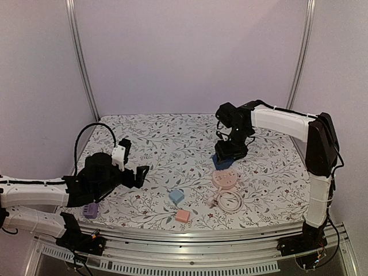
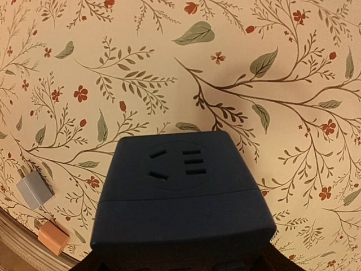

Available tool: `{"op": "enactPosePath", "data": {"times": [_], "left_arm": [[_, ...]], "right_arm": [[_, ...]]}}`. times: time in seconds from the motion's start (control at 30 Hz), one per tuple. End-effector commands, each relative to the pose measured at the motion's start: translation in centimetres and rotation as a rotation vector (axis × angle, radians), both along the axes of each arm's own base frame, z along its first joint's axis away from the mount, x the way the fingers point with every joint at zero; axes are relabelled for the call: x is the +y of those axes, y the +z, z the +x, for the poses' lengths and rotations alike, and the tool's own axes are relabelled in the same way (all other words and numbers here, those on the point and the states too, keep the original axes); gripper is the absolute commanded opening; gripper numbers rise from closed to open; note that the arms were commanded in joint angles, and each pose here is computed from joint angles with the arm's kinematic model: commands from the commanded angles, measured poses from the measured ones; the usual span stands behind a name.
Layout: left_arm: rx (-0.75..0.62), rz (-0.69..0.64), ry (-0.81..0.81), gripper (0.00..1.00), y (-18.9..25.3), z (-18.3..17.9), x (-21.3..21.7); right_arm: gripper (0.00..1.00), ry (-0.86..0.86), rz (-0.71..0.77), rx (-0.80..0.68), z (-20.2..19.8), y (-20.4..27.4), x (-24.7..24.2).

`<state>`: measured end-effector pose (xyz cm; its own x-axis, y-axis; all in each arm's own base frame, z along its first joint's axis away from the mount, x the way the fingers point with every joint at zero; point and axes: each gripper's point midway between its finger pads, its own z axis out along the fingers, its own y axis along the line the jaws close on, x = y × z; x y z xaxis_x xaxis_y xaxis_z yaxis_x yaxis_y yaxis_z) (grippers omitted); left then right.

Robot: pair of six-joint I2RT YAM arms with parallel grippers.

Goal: Insert the plug

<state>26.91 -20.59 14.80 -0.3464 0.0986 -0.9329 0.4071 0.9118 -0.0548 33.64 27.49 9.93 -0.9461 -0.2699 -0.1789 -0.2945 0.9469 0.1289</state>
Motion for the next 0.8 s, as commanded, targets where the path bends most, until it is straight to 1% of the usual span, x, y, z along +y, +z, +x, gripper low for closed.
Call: {"op": "enactPosePath", "data": {"times": [0.0, 0.33, 0.53, 0.77], "left_arm": [[0.014, -0.003, 0.01, 0.99, -0.5, -0.1, 0.7], [0.017, -0.004, 0.01, 0.99, -0.6, -0.1, 0.8], [0.016, -0.009, 0.006, 0.99, -0.5, -0.1, 0.7], [0.019, -0.011, -0.001, 1.0, -0.6, -0.2, 0.6]], "right_arm": [[0.0, 0.01, 0.026, 0.025, 0.0, 0.1, 0.5], [0.0, 0.006, 0.122, 0.063, -1.9, 2.0, 1.0], [0.0, 0.009, 0.123, 0.101, -3.9, 2.0, 0.6], [0.0, 0.023, 0.089, 0.124, -5.0, 1.5, 0.1]]}}
